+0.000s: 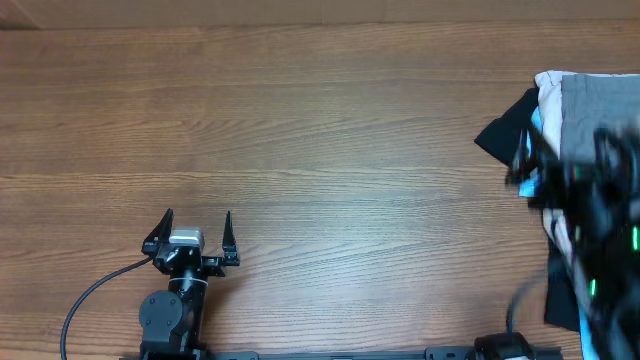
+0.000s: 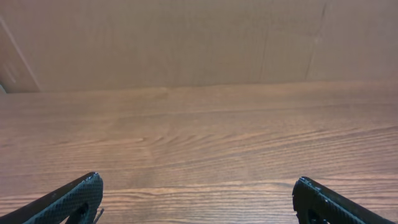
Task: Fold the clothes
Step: 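Reach the right gripper to the top grey shorts on the clothes stack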
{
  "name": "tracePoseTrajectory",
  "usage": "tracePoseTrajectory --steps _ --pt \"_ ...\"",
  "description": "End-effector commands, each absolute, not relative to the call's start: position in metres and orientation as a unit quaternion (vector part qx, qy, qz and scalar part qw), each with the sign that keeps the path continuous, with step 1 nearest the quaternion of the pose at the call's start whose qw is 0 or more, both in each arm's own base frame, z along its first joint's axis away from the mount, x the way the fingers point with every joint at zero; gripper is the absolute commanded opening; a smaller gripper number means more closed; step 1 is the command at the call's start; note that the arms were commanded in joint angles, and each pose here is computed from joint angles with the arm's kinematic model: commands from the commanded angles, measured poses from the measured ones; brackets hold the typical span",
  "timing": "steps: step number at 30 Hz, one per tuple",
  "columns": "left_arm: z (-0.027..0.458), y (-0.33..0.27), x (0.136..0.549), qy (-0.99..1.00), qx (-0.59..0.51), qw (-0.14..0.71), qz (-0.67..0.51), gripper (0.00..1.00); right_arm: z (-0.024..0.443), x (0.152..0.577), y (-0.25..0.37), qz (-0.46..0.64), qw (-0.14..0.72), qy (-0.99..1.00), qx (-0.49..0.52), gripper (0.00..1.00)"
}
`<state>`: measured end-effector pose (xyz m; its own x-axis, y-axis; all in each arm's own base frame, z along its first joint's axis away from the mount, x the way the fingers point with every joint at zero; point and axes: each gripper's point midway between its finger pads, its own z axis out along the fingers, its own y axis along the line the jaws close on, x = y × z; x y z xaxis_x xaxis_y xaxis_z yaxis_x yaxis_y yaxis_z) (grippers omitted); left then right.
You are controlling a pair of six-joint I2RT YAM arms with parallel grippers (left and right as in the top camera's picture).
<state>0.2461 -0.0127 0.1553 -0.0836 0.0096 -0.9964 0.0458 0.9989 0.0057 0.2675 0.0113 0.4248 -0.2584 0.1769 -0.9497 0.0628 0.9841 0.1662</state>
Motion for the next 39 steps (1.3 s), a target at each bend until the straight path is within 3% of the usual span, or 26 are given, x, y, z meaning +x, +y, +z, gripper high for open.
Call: tracePoseTrajectory --steps 1,7,14,24,33,39 --pt "0.157 -0.012 0.246 0.732 0.024 0.681 -0.005 1.00 0.445 0.300 0.002 -0.001 0.580 0.811 0.080 1.00" --pt "0.157 -0.012 0.246 0.732 0.024 0.680 -0.005 1.00 0.423 0.377 -0.042 -0.087 0.474 0.866 0.134 1.00" --pt "0.156 -0.012 0.246 0.733 0.024 0.680 -0.005 1.00 0.336 0.459 -0.122 -0.142 0.379 0.894 0.193 1.00" --pt "0.156 -0.012 0.246 0.733 0.024 0.680 -0.005 1.00 0.227 0.501 -0.170 -0.162 0.287 0.922 0.202 1.00" --pt "0.156 -0.012 0.246 0.733 0.024 0.680 -0.005 1.00 0.133 0.527 -0.208 -0.174 0.237 0.934 0.203 0.87" --pt "0.156 -0.012 0.246 0.733 0.024 0.680 -0.005 1.00 0.108 0.538 -0.231 -0.232 0.226 0.931 0.168 0.85"
